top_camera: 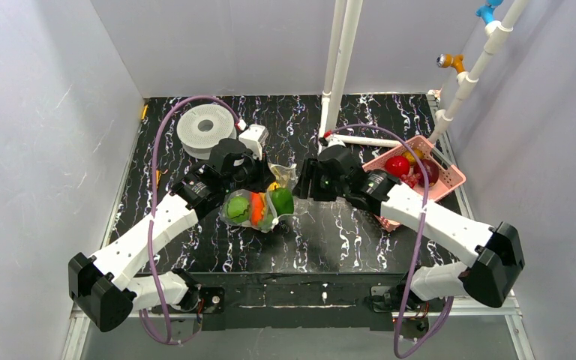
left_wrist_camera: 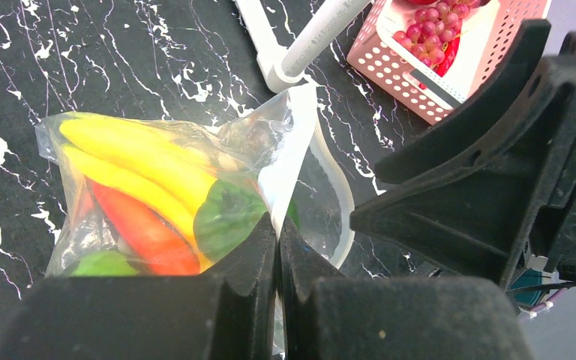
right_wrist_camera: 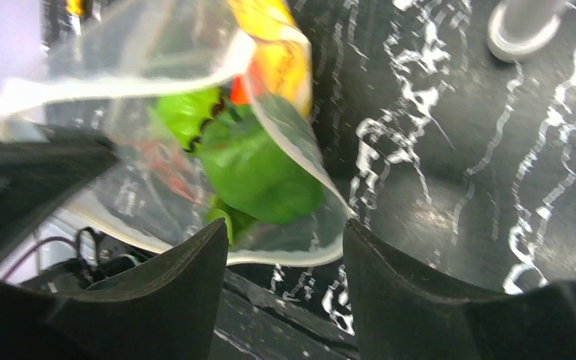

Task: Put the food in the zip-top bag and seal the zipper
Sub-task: Adjust the zipper food storage bag at the center of the board.

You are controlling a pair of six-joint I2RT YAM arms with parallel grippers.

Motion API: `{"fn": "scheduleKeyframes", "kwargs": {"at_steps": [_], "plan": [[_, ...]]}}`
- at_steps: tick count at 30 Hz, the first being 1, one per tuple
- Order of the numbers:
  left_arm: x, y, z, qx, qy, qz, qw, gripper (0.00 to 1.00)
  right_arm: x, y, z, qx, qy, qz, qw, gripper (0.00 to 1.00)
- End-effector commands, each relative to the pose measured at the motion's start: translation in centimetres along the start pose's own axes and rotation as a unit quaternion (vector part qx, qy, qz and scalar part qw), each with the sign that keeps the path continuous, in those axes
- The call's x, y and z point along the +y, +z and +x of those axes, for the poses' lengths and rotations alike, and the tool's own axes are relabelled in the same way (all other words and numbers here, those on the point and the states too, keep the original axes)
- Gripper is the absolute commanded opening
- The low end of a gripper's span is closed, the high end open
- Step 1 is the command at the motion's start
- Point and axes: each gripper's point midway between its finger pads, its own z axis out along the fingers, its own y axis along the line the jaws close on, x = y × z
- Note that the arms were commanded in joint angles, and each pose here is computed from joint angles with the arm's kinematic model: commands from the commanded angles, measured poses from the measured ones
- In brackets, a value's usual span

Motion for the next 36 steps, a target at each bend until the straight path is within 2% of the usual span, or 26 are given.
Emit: {"fn": "scheduleKeyframes", "kwargs": {"at_steps": [1, 7, 12, 18, 21, 24, 27, 30, 33, 36], "plan": [[0.1, -0.5, -0.5, -0.015, 0.001, -0.004, 1.000, 0.00, -3.3, -1.2, 1.1, -0.004, -0.023, 0.056, 0.998, 0.64], [0.1, -0.7, -0.5, -0.011, 0.001, -0.008, 1.000, 0.00, -3.0, 0.0, 2.3, 0.011, -0.027, 0.030, 0.999, 0.64], [0.0, -0.9, -0.5, -0.003, -0.006, -0.009, 1.000, 0.00, -1.5, 2.1, 2.7, 0.034, -0.029, 0.006, 0.999, 0.57], [-0.5, -2.1, -0.9, 0.006, -0.014, -0.004, 1.000, 0.00, 1.1, 2.7, 2.1, 0.047, -0.051, -0.025, 0.997, 0.31], [-0.4, -2.8, -0.7, 0.022, -0.022, -0.013, 0.999, 0.00, 3.3, 1.1, 0.9, 0.032, -0.063, -0.050, 0.996, 0.14], [-0.7, -3.5, -0.4, 0.037, -0.041, -0.015, 0.998, 0.00, 6.1, -1.0, -0.9, 0.014, -0.066, -0.093, 0.993, 0.02], [-1.9, -4.7, -0.9, 0.042, -0.071, 0.003, 0.997, 0.00, 9.3, -3.4, -2.5, 0.010, -0.059, -0.145, 0.988, 0.01], [-3.5, -6.7, -2.3, 0.023, -0.108, 0.030, 0.993, 0.00, 11.3, -5.1, -3.9, 0.003, -0.052, -0.170, 0.984, 0.01], [-4.3, -8.8, -3.9, -0.017, -0.134, 0.049, 0.990, 0.00, 11.8, -6.3, -4.8, -0.007, -0.051, -0.172, 0.984, 0.01], [-3.4, -9.9, -4.5, -0.047, -0.147, 0.027, 0.988, 0.00, 11.1, -6.3, -4.9, -0.015, -0.052, -0.157, 0.986, 0.01]]}}
